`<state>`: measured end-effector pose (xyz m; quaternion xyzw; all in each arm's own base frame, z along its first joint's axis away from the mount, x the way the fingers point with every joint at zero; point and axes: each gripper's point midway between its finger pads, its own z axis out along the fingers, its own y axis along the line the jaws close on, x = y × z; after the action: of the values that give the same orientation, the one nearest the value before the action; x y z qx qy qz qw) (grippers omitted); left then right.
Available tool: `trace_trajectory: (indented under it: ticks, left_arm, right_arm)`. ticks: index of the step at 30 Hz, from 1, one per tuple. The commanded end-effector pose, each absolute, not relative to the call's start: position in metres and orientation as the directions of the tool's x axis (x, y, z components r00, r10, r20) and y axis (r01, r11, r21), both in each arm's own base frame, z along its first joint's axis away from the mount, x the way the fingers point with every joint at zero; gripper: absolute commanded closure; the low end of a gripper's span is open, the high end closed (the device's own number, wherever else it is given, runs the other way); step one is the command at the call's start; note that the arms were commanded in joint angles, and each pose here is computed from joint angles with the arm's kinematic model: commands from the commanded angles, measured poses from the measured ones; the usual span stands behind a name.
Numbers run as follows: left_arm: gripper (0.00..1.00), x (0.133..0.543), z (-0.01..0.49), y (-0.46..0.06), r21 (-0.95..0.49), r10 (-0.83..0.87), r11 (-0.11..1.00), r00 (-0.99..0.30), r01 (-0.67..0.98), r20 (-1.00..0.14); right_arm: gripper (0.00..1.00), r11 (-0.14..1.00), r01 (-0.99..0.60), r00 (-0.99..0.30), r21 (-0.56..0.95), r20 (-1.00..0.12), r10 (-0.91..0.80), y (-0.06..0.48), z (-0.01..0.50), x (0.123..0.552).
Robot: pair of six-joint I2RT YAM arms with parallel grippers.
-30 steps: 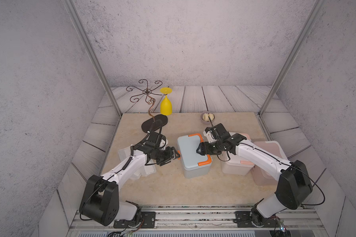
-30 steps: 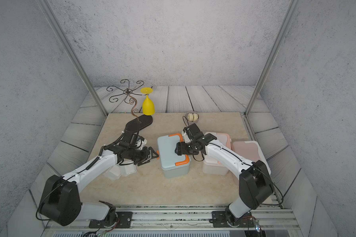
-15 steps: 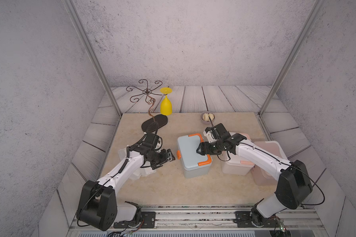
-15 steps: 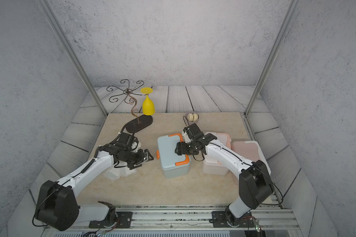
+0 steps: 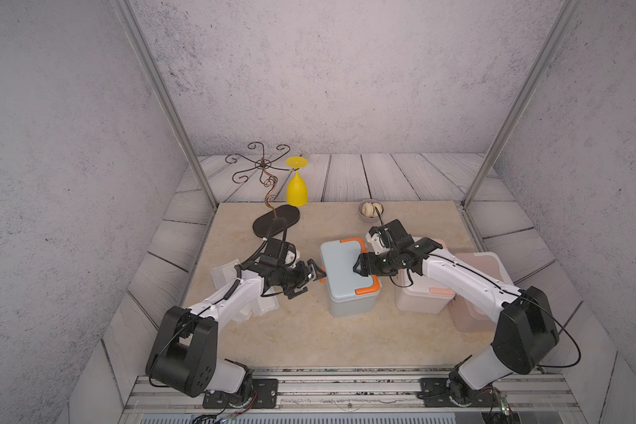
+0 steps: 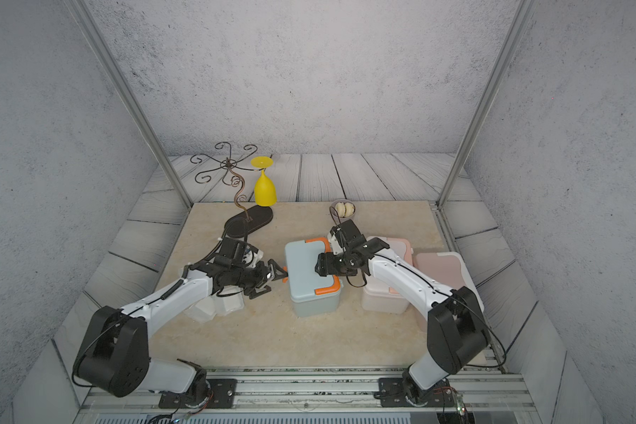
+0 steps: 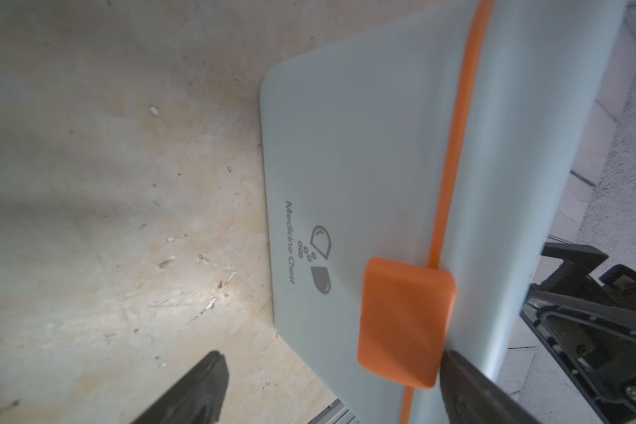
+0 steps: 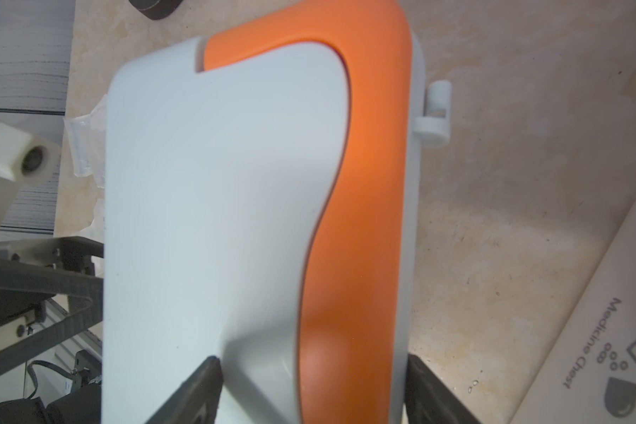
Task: Open first aid kits and take out gauze
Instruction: Open the fastener of the first aid kit.
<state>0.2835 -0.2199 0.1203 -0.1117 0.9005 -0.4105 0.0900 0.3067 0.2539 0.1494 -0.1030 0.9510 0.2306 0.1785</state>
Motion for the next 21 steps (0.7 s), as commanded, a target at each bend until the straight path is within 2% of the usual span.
trace_trajectory:
  ticks: [1, 4, 8, 13, 18, 21]
  left_arm:
    - [0.06, 0.292, 0.167, -0.247, -0.881, -0.266, 0.473, -0.950, 0.018, -0.162]
    - [0.08, 0.291, 0.176, -0.246, -0.904, -0.297, 0.425, -0.937, 0.041, -0.182]
    - [0.13, 0.288, 0.177, -0.239, -0.900, -0.330, 0.435, -0.922, 0.041, -0.202]
    - [0.02, 0.291, 0.175, -0.248, -0.917, -0.307, 0.397, -0.937, 0.035, -0.168]
    - [0.01, 0.299, 0.155, -0.261, -0.927, -0.267, 0.374, -0.959, -0.015, -0.092]
    - [0.02, 0.304, 0.160, -0.265, -0.941, -0.268, 0.339, -0.959, -0.001, -0.095]
  right_arm:
    - [0.23, 0.940, -0.236, -0.968, 0.246, -0.142, -0.205, 0.221, 0.081, 0.263]
    - [0.23, 0.939, -0.234, -0.969, 0.250, -0.141, -0.204, 0.221, 0.081, 0.263]
    - [0.23, 0.939, -0.235, -0.969, 0.253, -0.141, -0.204, 0.221, 0.081, 0.262]
    - [0.23, 0.937, -0.236, -0.969, 0.259, -0.138, -0.205, 0.222, 0.081, 0.261]
    - [0.24, 0.936, -0.234, -0.969, 0.262, -0.143, -0.202, 0.222, 0.083, 0.261]
    - [0.24, 0.936, -0.234, -0.969, 0.262, -0.142, -0.202, 0.222, 0.083, 0.261]
